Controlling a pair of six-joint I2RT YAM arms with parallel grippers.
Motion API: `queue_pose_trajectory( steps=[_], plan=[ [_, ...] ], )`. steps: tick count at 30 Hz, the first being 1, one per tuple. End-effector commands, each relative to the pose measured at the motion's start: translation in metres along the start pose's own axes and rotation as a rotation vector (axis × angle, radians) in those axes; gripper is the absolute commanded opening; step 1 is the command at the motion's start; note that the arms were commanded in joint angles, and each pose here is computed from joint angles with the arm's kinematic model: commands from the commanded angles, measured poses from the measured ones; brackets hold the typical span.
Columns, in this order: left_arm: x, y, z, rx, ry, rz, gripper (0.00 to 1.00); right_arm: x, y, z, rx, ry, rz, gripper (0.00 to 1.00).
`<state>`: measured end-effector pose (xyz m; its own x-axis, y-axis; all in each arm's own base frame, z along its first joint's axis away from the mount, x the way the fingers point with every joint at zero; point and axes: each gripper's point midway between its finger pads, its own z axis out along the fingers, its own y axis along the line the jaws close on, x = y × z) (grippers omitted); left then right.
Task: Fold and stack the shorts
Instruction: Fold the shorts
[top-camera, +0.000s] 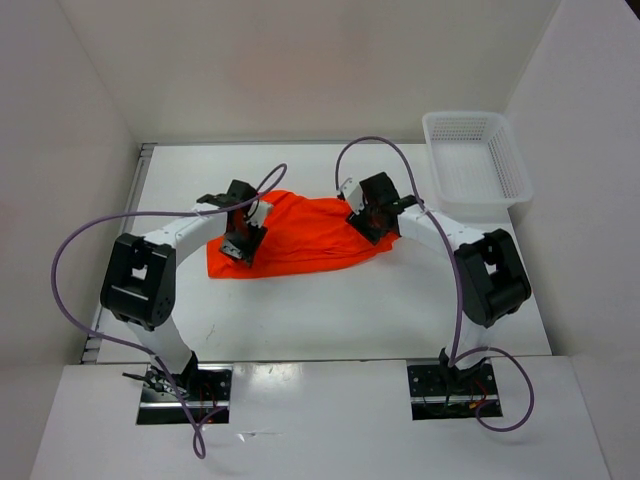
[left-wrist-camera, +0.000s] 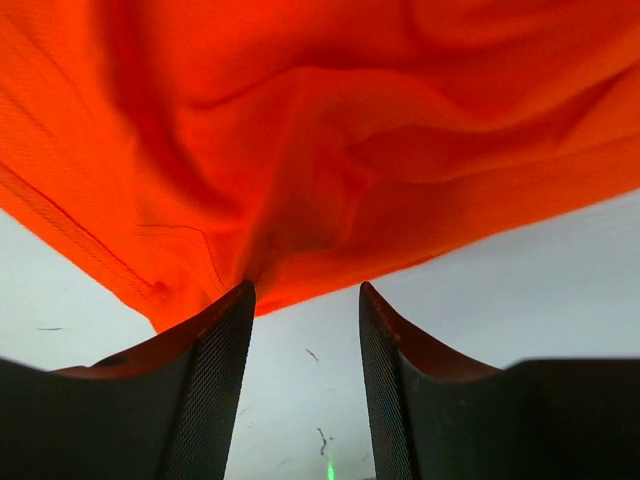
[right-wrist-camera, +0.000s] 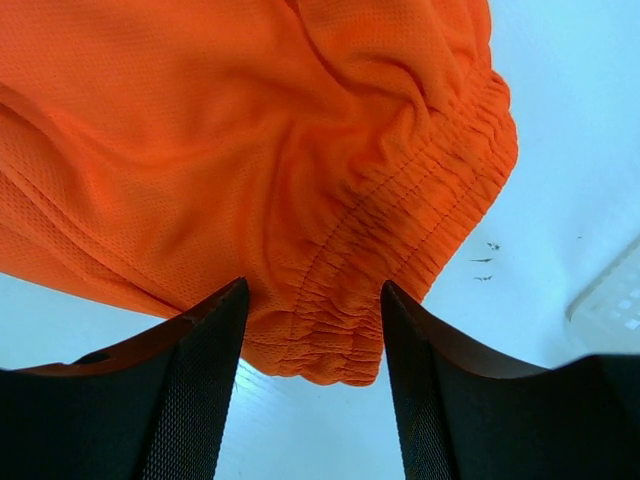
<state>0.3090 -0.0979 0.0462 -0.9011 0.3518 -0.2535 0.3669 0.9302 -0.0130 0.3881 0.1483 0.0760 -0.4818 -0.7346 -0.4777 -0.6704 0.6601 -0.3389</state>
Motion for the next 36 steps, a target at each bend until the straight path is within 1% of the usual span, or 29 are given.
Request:
queue_pose_trajectory(
  steps=[1,5,12,13,15,16,18,20,21,22,25,26,30,33,36],
  plan=[
    [-0.015,0.013,0.005,-0.086,-0.046,0.013,0.54,0.001,0.000,-0.006,-0.002,-0.019,-0.010,0.61],
    [-0.014,0.026,0.011,-0.175,-0.047,0.019,0.54,0.010,0.002,-0.009,0.000,-0.004,-0.031,0.61],
    [-0.002,0.028,0.023,-0.225,-0.005,0.043,0.54,0.024,0.008,-0.004,-0.014,0.023,-0.082,0.61],
    [-0.001,0.025,0.026,-0.222,0.003,0.052,0.52,0.025,0.006,-0.004,-0.007,0.027,-0.082,0.61],
    [0.001,0.025,0.029,-0.222,0.014,0.053,0.43,0.023,0.005,-0.004,-0.002,0.020,-0.090,0.61],
    [0.006,0.025,0.033,-0.221,0.038,0.056,0.28,0.023,0.005,-0.004,-0.002,0.020,-0.090,0.61],
    [0.002,0.027,0.032,-0.246,0.035,0.064,0.13,0.025,0.006,-0.001,-0.007,0.027,-0.091,0.61],
    [-0.012,0.036,0.021,-0.302,-0.006,0.059,0.02,0.029,0.008,0.000,-0.012,0.037,-0.101,0.61],
    [-0.015,0.039,0.018,-0.323,-0.008,0.058,0.00,0.031,0.009,0.002,-0.017,0.045,-0.102,0.61],
    [-0.028,0.045,0.006,-0.362,-0.050,0.051,0.00,0.031,0.009,0.002,-0.017,0.045,-0.102,0.61],
    [-0.048,0.053,-0.020,-0.409,-0.120,0.035,0.00,0.040,0.016,0.007,-0.041,0.064,-0.123,0.61],
    [-0.059,0.058,-0.035,-0.448,-0.163,0.023,0.00,0.038,0.015,0.007,-0.036,0.056,-0.123,0.61],
    [-0.070,0.071,-0.061,-0.534,-0.221,-0.001,0.00,0.041,0.015,0.013,-0.035,0.071,-0.135,0.61],
    [-0.056,0.078,-0.067,-0.578,-0.196,-0.001,0.00,0.041,0.015,0.013,-0.035,0.071,-0.144,0.61],
    [-0.018,0.077,-0.062,-0.575,-0.099,0.026,0.00,0.041,0.014,0.013,-0.035,0.071,-0.153,0.61]
  ],
)
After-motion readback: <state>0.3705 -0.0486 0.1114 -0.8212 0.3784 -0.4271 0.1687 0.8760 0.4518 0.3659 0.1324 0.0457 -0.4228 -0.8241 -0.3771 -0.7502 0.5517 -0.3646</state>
